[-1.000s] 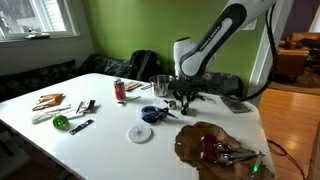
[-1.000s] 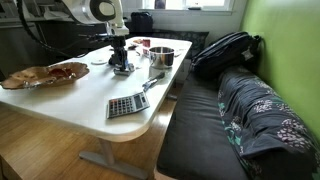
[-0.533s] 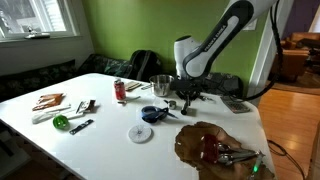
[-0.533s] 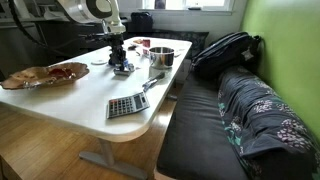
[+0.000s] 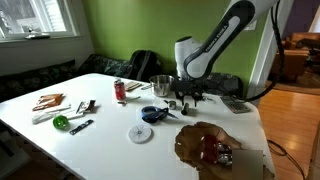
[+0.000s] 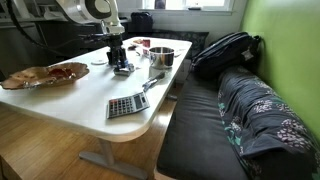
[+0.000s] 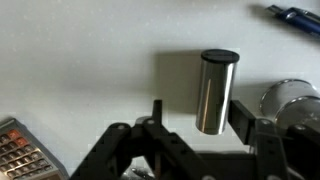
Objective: Put the salt shaker on the wooden tray
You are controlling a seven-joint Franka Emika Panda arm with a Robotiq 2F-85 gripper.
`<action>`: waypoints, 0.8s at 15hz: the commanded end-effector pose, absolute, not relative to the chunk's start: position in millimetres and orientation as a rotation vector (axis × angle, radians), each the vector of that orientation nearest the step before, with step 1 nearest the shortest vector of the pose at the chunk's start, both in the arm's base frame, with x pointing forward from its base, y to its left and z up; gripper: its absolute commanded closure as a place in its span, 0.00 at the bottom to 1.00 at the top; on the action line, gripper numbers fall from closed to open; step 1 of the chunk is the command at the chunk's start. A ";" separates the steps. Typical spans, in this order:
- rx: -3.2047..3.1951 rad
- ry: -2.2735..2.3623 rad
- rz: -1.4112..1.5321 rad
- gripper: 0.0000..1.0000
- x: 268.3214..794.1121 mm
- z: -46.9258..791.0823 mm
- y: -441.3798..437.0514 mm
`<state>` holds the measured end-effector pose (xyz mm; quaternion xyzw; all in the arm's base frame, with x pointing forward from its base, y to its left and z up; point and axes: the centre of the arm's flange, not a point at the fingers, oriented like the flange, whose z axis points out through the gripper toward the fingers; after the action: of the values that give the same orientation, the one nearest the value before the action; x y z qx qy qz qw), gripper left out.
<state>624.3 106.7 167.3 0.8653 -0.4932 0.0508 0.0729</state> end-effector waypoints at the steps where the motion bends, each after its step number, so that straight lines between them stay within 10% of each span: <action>1: 2.597 -1.491 0.123 0.01 620.5 150.0 111.5; 3: 2.594 -1.491 0.102 0.00 621.0 141.6 115.7; 4: 2.593 -1.491 0.097 0.20 620.5 138.9 117.2; 12: 2.577 -1.500 0.087 0.73 620.2 130.5 118.1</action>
<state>618.3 117.9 135.5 0.8673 -0.4901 0.0313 0.0810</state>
